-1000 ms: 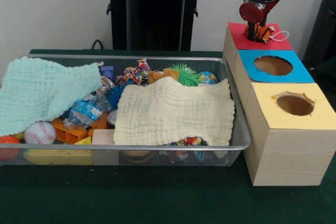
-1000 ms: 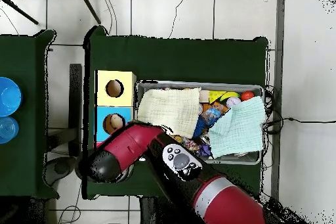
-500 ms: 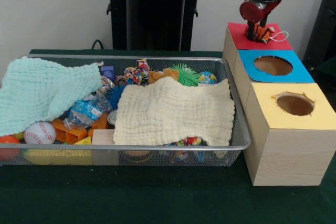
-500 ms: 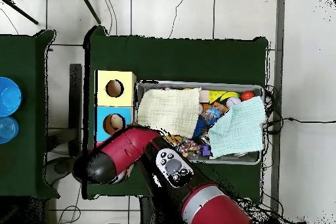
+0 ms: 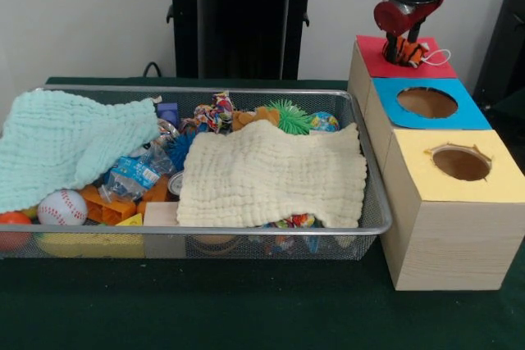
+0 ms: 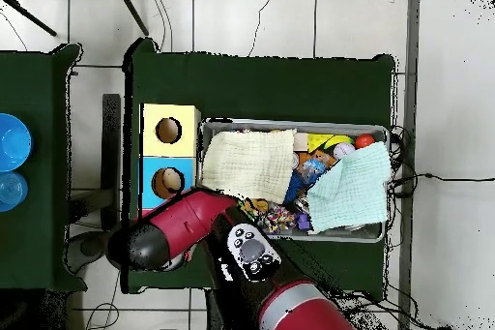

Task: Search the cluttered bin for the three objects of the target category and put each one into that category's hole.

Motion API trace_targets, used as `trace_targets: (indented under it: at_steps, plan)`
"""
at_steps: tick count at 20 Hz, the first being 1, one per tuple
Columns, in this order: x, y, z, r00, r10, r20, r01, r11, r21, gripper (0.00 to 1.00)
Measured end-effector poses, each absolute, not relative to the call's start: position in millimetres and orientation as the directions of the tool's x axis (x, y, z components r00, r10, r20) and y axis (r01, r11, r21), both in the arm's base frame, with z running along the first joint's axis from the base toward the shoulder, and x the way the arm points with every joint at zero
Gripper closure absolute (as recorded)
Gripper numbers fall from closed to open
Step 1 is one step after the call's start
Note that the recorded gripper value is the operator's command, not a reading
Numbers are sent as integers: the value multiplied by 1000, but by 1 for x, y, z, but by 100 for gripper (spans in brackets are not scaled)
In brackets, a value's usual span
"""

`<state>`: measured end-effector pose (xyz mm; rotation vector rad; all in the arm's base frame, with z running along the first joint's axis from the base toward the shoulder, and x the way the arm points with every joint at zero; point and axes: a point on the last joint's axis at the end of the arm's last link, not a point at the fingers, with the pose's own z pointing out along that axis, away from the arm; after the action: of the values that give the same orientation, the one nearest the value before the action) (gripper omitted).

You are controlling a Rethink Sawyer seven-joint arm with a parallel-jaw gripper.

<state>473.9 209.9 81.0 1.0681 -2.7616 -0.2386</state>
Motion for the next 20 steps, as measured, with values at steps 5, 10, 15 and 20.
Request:
trace_targets:
  at_steps: [5, 10, 15, 20]
  plan:
    - [475, 213, 82, -746, -655, 122, -630, 752, 193, 0]
    - [475, 216, 83, -752, -645, 132, -623, 762, 174, 0]
    - [476, 218, 93, -761, -634, 141, -620, 773, 134, 0]
    - [476, 222, 96, -761, -633, 144, -624, 774, 108, 0]
